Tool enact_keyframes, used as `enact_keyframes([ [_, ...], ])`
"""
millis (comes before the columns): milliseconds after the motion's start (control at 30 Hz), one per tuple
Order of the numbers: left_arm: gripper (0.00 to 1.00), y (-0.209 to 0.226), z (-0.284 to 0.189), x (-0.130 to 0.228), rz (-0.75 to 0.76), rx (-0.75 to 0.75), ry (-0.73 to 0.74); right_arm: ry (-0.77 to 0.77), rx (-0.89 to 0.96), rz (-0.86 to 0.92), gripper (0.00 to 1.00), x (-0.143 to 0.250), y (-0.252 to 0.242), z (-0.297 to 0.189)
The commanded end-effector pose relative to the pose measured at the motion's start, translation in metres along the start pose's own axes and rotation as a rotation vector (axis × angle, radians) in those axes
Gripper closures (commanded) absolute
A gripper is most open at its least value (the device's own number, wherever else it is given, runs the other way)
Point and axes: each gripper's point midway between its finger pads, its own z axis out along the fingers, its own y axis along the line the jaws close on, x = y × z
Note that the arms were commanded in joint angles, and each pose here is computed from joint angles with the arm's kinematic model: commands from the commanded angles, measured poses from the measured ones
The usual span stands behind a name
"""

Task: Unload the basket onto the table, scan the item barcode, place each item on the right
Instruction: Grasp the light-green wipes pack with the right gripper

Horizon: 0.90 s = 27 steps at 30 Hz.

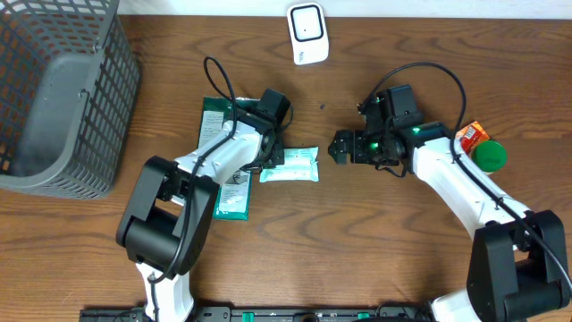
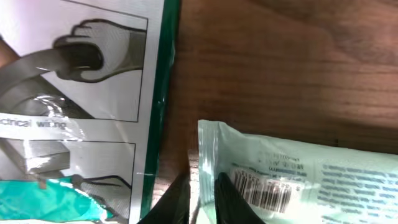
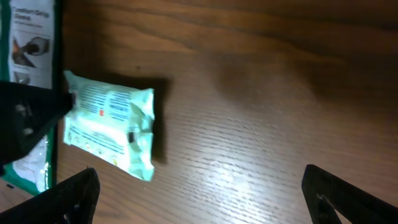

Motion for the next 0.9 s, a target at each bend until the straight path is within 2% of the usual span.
enact_keyframes([
  [0, 0.83, -0.007, 0.011, 0.015, -0.005, 0.035, 0.060, 0.015, -0.043, -0.045, 0.01, 0.006, 0.010, 0.012],
  [333, 0.83, -0.023, 0.011, 0.021, 0.025, 0.067, 0.064, 0.157, -0.152, 0.161, 0.01, 0.033, 0.015, 0.054],
  [500, 0.83, -0.031, 0.010, 0.025, 0.048, 0.072, 0.062, 0.239, -0.253, 0.192, 0.01, 0.047, 0.027, 0.066],
  [633, 0.83, -0.032, 0.010, 0.025, 0.051, 0.075, 0.060, 0.269, -0.248, 0.213, 0.14, 0.055, 0.028, 0.075],
  [867, 0.83, -0.032, 0.010, 0.025, 0.051, 0.074, 0.061, 0.284, -0.264, 0.181, 0.30, 0.061, 0.041, 0.081],
])
